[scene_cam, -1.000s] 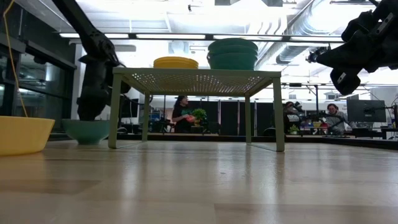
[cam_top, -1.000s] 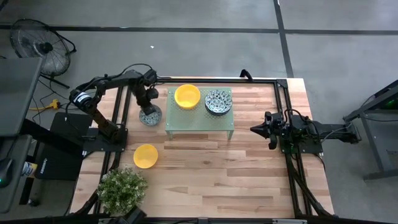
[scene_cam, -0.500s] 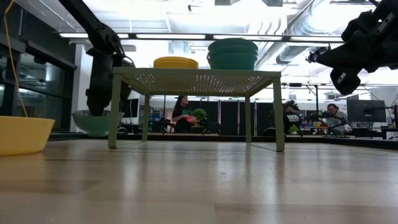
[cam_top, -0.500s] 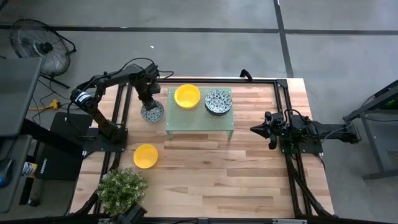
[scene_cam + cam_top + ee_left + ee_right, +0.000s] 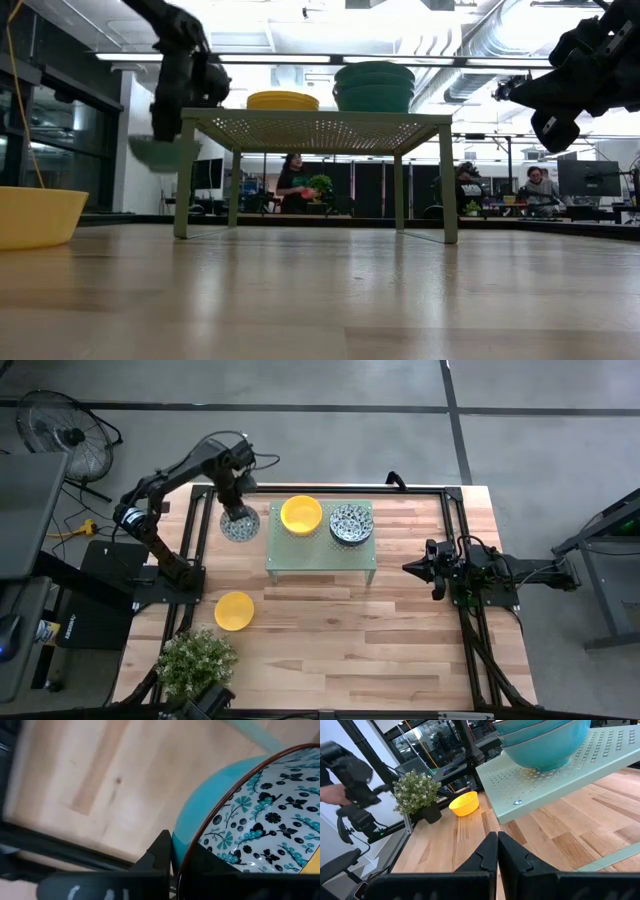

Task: Pick & Place Mini bowls
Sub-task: Stack the blue bowl on top of the blue bowls on the shelf

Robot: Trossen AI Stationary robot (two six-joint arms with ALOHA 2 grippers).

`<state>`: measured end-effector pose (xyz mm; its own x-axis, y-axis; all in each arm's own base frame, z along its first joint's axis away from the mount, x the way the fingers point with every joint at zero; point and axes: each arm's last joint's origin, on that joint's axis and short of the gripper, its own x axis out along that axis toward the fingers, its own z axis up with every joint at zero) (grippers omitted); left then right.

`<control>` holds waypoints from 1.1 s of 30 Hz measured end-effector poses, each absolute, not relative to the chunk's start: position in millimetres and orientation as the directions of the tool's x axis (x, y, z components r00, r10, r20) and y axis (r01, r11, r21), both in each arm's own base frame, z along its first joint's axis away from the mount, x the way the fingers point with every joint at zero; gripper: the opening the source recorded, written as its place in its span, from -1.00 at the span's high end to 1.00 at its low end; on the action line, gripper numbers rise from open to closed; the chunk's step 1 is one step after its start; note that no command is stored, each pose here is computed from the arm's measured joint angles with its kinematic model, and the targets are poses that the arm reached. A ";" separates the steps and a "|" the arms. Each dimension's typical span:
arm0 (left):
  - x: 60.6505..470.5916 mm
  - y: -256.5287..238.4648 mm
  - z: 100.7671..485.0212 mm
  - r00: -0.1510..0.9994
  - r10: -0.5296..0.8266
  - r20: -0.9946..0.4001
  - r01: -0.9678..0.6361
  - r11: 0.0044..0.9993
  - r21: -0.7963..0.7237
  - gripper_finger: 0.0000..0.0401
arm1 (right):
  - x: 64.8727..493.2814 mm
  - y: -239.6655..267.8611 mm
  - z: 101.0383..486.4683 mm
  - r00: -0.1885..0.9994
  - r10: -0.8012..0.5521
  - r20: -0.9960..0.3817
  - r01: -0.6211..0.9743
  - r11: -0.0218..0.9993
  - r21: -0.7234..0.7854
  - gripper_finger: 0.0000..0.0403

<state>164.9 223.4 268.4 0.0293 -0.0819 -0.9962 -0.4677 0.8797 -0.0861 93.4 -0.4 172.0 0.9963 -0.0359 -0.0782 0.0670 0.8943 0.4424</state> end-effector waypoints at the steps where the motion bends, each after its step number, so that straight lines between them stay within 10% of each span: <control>1: 165.8 224.7 276.9 0.039 -0.067 -0.997 -0.467 0.881 -0.078 0.96 | 93.4 -0.4 172.0 0.996 -0.036 -0.078 0.067 0.894 0.442 1.00; 21: 179.8 204.4 416.4 0.405 0.085 -0.910 -0.457 0.881 -0.121 0.96 | 93.4 -0.4 172.0 0.996 -0.036 -0.078 0.067 0.894 0.443 1.00; 33: 220.0 172.1 431.8 0.407 0.258 -0.876 -0.433 0.899 0.063 0.96 | 93.6 -1.6 173.2 0.995 -0.075 -0.061 0.094 0.892 0.442 1.00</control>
